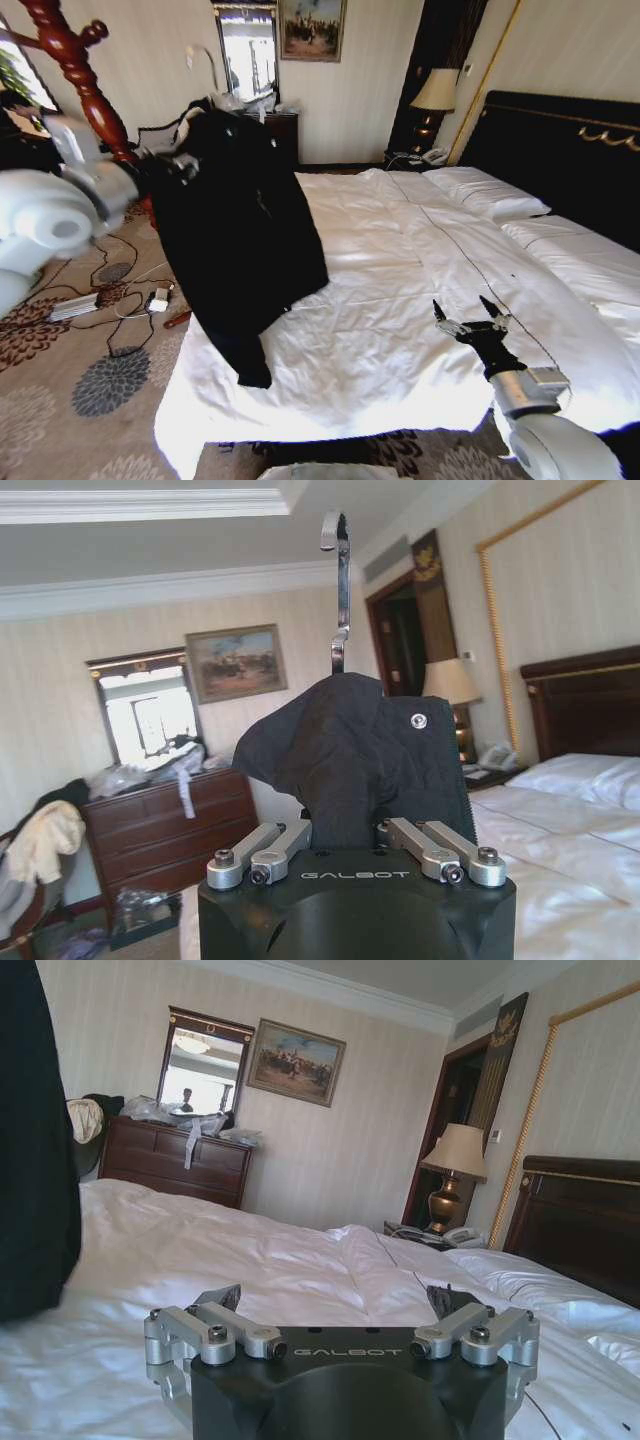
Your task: Pick up the clothes from the bed and hang them on the clothes hanger.
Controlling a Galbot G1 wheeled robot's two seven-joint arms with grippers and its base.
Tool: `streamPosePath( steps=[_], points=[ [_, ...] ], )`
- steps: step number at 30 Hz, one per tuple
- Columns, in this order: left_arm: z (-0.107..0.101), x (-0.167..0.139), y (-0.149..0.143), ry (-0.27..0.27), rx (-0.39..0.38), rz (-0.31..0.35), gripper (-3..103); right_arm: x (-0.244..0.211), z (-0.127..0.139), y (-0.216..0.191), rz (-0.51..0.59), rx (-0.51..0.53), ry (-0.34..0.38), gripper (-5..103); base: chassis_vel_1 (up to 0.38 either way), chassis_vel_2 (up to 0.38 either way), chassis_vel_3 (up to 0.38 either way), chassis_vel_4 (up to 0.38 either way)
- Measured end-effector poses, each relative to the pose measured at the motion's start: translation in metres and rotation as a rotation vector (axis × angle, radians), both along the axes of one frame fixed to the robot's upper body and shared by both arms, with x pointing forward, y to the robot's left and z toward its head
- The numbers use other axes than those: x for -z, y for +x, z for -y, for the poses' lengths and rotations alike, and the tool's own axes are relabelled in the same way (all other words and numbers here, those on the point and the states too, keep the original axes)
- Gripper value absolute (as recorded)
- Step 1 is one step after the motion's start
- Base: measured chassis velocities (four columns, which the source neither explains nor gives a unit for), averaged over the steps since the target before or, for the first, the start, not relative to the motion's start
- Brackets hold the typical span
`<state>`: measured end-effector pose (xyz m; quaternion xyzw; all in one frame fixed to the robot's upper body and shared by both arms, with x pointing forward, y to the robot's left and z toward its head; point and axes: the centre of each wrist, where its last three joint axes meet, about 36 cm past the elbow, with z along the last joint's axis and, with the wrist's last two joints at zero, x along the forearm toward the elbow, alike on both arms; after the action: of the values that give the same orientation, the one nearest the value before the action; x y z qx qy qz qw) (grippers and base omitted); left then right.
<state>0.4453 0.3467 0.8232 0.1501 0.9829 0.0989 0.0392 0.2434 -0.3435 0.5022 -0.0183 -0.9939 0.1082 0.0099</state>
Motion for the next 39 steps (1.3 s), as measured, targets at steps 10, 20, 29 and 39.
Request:
streamPosePath(
  steps=[10,20,29,39],
  points=[
    [0.007,-0.048,0.002,-0.045,-0.075,-0.073,17,0.000,0.000,0.000,0.000,0.000,0.000,100,0.000,0.000,0.000,0.000],
    [-0.018,-0.115,0.016,-0.099,-0.118,-0.023,17,0.000,0.000,0.000,0.000,0.000,0.000,100,0.000,0.000,0.000,0.000],
    [-0.036,-0.111,0.051,-0.083,-0.210,-0.031,17,0.000,0.000,0.000,0.000,0.000,0.000,100,0.000,0.000,0.000,0.000],
    [-0.046,-0.116,0.093,-0.115,-0.275,-0.065,17,0.000,0.000,0.000,0.000,0.000,0.000,100,0.000,0.000,0.000,0.000]
  ],
)
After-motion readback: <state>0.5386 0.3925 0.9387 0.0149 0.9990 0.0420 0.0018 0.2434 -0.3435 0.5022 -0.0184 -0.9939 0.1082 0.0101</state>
